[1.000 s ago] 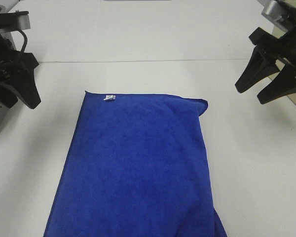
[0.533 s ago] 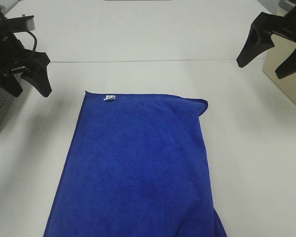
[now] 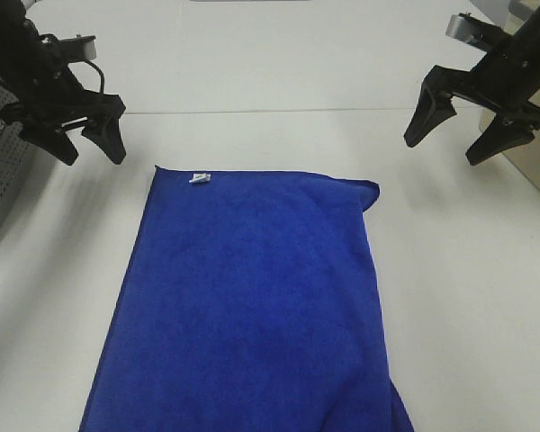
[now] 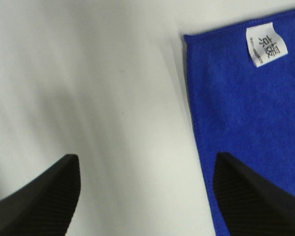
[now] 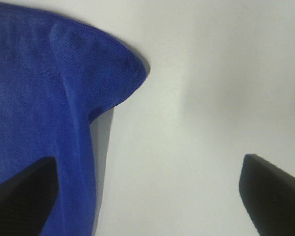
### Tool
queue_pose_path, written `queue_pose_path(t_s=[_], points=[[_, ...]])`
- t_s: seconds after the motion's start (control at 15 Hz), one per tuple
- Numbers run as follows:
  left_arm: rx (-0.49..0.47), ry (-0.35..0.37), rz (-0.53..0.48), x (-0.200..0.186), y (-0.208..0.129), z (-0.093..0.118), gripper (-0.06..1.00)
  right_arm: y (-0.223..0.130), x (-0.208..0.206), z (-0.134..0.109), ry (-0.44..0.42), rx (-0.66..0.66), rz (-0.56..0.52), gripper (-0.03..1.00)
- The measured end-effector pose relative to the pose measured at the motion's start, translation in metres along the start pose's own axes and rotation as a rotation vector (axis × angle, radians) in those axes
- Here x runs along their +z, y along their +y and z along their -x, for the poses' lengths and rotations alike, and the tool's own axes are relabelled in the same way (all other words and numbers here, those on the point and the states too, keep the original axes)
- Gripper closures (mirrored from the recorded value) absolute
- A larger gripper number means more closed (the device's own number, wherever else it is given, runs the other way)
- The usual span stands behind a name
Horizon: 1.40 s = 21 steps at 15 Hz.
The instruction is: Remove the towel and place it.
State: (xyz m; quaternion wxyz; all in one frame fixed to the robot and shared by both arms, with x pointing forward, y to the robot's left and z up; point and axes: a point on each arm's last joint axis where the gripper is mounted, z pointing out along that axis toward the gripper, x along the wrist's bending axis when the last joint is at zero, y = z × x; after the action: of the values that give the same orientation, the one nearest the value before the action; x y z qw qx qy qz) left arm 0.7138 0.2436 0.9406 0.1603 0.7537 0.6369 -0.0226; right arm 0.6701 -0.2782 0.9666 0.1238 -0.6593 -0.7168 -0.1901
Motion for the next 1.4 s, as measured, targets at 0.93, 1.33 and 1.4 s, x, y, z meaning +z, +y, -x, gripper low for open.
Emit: queue_pose_path(t_s=[0.93,1.33,1.4], points=[[-0.063,-0.119,-0.015,0.069,0.025,-0.01,0.23,0.026,0.075,0.032,0.095,0.024,-0.063,0.0],[-0.059,-0.126,-0.026,0.07,0.025,-0.007,0.23,0.027,0.079,0.027,0.105,0.016,-0.071,0.0],[-0.053,-0.127,-0.029,0.071,0.025,-0.004,0.23,0.027,0.084,0.021,0.116,0.009,-0.079,0.0]])
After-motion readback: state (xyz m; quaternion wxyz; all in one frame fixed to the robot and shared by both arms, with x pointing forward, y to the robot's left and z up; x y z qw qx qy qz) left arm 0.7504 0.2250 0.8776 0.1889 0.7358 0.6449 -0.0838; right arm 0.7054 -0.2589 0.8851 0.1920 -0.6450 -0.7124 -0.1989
